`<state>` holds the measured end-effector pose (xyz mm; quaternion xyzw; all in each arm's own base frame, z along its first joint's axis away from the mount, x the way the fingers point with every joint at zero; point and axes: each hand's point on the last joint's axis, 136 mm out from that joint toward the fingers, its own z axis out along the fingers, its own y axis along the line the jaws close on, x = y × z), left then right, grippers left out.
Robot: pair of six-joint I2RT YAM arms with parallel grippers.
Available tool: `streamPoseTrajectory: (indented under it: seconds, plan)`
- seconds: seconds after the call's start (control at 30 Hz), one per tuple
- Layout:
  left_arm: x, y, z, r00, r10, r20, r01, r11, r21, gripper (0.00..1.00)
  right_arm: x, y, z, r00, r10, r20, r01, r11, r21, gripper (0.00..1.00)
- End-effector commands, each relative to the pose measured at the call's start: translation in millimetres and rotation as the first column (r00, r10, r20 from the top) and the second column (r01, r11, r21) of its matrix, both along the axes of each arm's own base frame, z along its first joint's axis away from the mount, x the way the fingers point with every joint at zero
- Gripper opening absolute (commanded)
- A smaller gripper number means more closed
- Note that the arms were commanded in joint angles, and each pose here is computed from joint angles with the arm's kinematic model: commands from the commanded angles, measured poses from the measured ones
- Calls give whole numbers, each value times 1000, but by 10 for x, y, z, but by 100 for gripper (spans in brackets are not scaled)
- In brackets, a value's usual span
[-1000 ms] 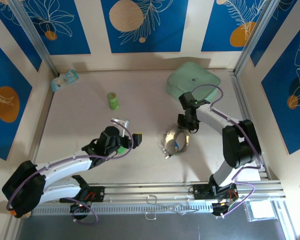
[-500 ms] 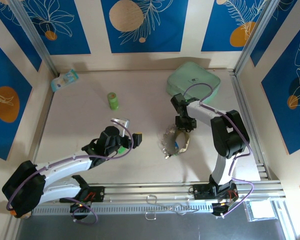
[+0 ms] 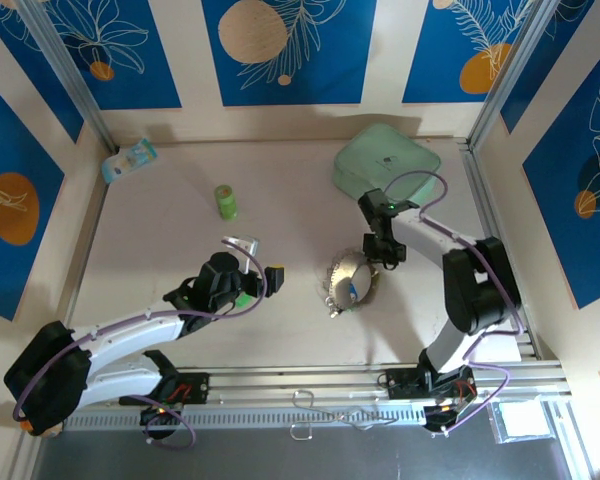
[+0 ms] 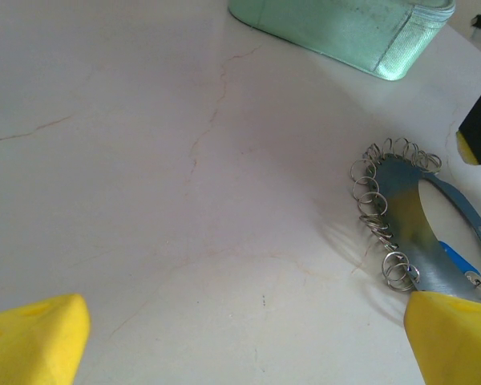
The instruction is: Put the keys on the keyring
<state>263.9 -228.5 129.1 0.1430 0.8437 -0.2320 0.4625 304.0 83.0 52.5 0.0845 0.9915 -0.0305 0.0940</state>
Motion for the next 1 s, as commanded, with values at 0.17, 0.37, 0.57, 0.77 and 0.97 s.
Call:
streamPoseTrajectory:
  seconds: [0.17, 0.37, 0.57, 0.77, 0.97]
  plan:
    - [-5, -22, 161, 999, 2, 33, -1, 999, -42, 100, 144, 291, 144, 997, -59, 49, 36, 925, 377, 35]
    - [-14, -6, 169, 999, 6, 33, -4, 999, -49, 100, 122, 216, -37, 996, -87, 1, 79, 919, 387, 34]
    - [-17, -6, 168, 999, 6, 34, -4, 999, -47, 100, 90, 218, -137, 995, -91, -33, 96, 916, 390, 30]
    - [-14, -4, 169, 999, 7, 34, -6, 999, -47, 100, 87, 123, -194, 994, -103, -42, 111, 935, 336, 30]
    - [-12, -15, 161, 1000, 4, 31, -3, 999, -46, 100, 97, 136, -241, 993, -104, -52, 115, 934, 339, 29]
